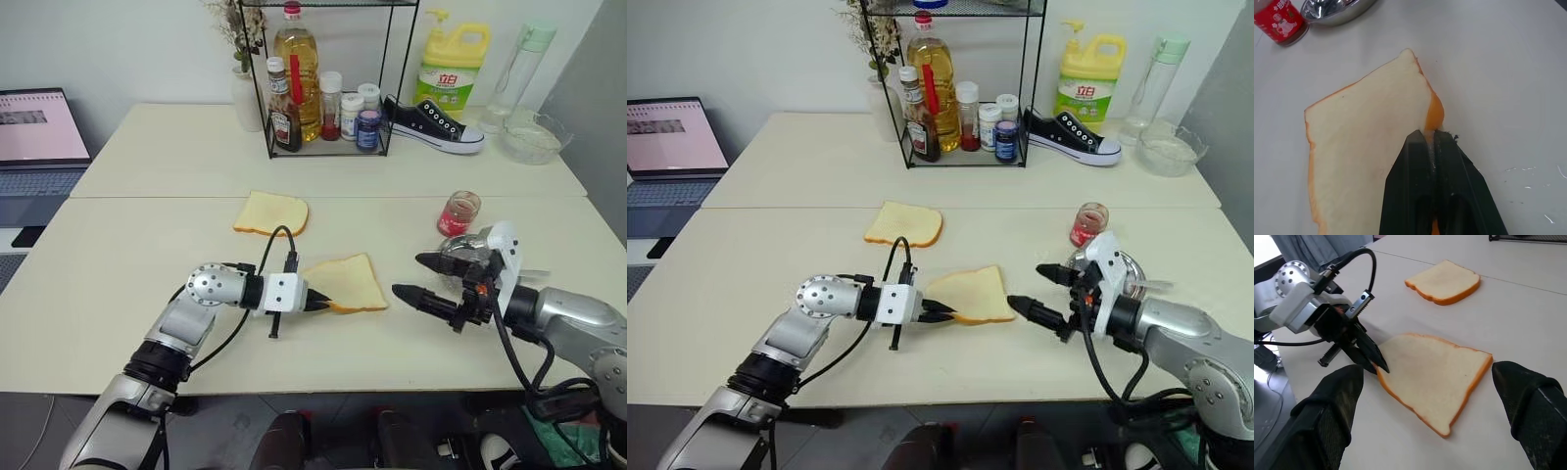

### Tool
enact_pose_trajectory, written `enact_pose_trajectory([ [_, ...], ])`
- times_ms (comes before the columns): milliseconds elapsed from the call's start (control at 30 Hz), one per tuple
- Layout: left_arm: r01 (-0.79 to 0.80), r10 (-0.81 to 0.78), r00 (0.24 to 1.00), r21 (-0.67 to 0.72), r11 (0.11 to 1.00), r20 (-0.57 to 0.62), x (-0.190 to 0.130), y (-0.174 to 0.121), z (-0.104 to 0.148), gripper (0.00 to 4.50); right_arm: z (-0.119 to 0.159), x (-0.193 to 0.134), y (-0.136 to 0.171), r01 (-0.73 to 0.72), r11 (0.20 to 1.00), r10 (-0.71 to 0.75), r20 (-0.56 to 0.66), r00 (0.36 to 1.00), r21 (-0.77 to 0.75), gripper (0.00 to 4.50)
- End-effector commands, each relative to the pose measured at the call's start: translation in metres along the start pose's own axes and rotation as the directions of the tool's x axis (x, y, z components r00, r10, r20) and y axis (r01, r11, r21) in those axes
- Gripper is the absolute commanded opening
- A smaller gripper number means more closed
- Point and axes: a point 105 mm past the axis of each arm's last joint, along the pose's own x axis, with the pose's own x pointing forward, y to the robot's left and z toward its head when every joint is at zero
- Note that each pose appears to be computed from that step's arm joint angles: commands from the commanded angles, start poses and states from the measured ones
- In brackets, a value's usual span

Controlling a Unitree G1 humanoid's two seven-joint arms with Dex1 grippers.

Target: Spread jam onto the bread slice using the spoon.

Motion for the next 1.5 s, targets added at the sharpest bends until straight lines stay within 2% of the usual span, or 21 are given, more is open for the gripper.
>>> enact_pose_trajectory([
  [33, 0.002, -0.003, 1.000, 0.048, 0.999, 0.015, -0.006, 0.000, 0.007, 0.01, 0.002, -0.005, 0.012, -0.043, 0.999, 0.043, 0.004, 0.999, -0.015, 4.50],
  [200, 0.006, -0.006, 1.000, 0.067, 0.998, -0.007, -0.009, 0.000, -0.002, 0.01, -0.006, -0.006, 0.020, -0.091, 0.996, 0.091, -0.030, 0.995, 0.011, 4.50],
  [300, 0.007, -0.007, 1.000, 0.071, 0.997, -0.007, -0.010, 0.003, -0.004, 0.01, -0.007, -0.007, 0.015, -0.069, 0.998, 0.069, -0.036, 0.997, 0.003, 4.50],
  [400, 0.031, -0.031, 1.000, 0.066, 0.997, -0.005, -0.012, 0.001, -0.007, 0.67, -0.006, -0.008, 0.012, -0.060, 0.998, 0.060, -0.036, 0.998, 0.002, 4.50],
  [567, 0.024, -0.025, 1.000, 0.063, 0.998, 0.006, -0.013, 0.004, -0.007, 2.28, -0.007, -0.010, 0.007, -0.038, 0.999, 0.038, -0.034, 0.999, 0.008, 4.50],
  [667, 0.020, -0.020, 0.999, -0.012, 1.000, 0.032, -0.021, 0.005, 0.000, 3.22, -0.008, -0.018, -0.004, 0.036, 0.999, -0.036, -0.018, 0.999, 0.033, 4.50],
  [800, 0.002, 0.012, 0.998, -0.197, 0.980, 0.067, -0.045, 0.013, 0.018, 4.47, -0.019, -0.040, -0.011, 0.129, 0.988, -0.127, -0.033, 0.991, 0.080, 4.50],
  [933, -0.010, 0.036, 0.996, -0.311, 0.951, 0.077, -0.057, 0.022, 0.033, 4.49, -0.026, -0.062, -0.023, 0.249, 0.962, -0.246, -0.041, 0.968, 0.113, 4.50],
  [1033, -0.084, 0.154, 0.974, -0.360, 0.929, 0.169, -0.046, 0.044, 0.057, 4.49, -0.029, -0.078, -0.038, 0.384, 0.910, -0.386, -0.016, 0.922, 0.157, 4.50],
  [1167, -0.100, 0.210, 0.945, -0.388, 0.916, 0.252, -0.018, 0.053, 0.080, 4.49, -0.035, -0.100, -0.063, 0.585, 0.772, -0.608, 0.020, 0.794, 0.247, 4.50],
  [1267, -0.136, 0.256, 0.927, -0.390, 0.911, 0.274, 0.000, 0.057, 0.088, 4.49, -0.040, -0.111, -0.072, 0.621, 0.684, -0.688, 0.054, 0.724, 0.384, 4.50],
  [1500, -0.126, 0.303, 0.884, -0.441, 0.888, 0.357, 0.025, 0.057, 0.113, 4.49, -0.046, -0.127, -0.081, 0.615, 0.549, -0.778, 0.076, 0.624, 0.566, 4.50],
])
